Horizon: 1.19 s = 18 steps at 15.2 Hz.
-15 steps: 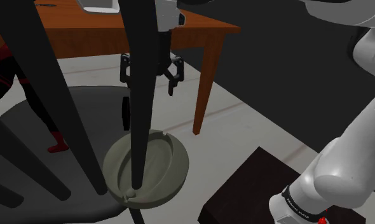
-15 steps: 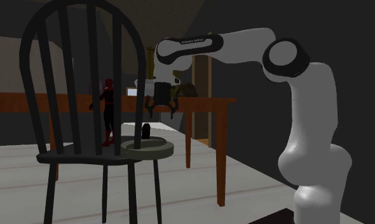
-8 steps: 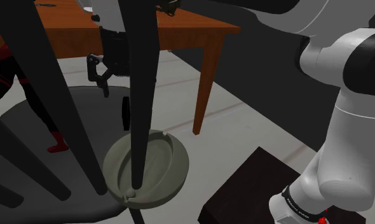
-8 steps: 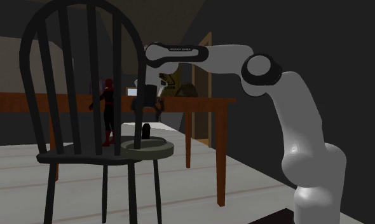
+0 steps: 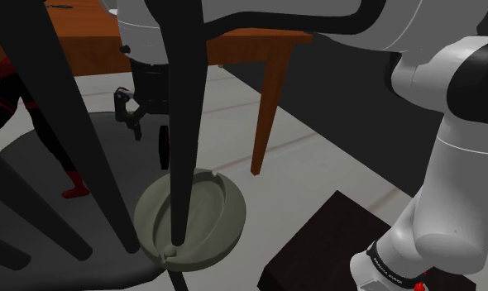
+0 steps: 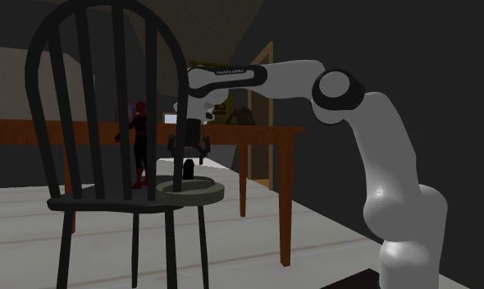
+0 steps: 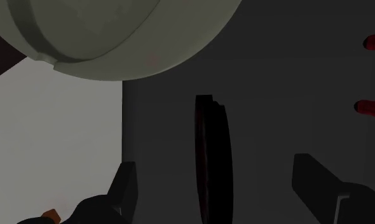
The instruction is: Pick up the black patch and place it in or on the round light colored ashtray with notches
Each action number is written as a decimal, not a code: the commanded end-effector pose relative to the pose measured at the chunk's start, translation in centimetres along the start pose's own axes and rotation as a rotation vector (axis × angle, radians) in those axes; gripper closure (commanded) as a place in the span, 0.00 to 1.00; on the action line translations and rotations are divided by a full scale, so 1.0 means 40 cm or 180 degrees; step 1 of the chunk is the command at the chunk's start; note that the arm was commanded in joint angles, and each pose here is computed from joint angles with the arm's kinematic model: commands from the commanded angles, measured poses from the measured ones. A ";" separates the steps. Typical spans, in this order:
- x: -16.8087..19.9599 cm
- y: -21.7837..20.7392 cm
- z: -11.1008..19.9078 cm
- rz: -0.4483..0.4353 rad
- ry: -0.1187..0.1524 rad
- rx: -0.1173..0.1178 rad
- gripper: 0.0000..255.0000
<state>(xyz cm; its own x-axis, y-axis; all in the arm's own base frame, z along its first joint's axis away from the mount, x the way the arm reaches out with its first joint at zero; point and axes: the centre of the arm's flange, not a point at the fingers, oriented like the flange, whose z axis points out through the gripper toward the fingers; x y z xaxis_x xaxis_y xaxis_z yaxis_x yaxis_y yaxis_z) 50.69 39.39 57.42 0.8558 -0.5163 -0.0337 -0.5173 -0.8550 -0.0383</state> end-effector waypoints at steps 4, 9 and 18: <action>0.000 0.000 0.003 0.0000 0.0000 0.0001 0.00; 0.000 0.000 0.002 0.0000 0.0000 0.0001 1.00; -0.001 -0.001 -0.024 0.0000 0.0000 0.0001 1.00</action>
<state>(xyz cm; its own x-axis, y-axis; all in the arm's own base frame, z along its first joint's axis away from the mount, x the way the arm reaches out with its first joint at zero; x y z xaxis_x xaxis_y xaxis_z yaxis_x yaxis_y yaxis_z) 50.68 39.36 58.01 0.8558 -0.5163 -0.0336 -0.5173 -0.8549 -0.0388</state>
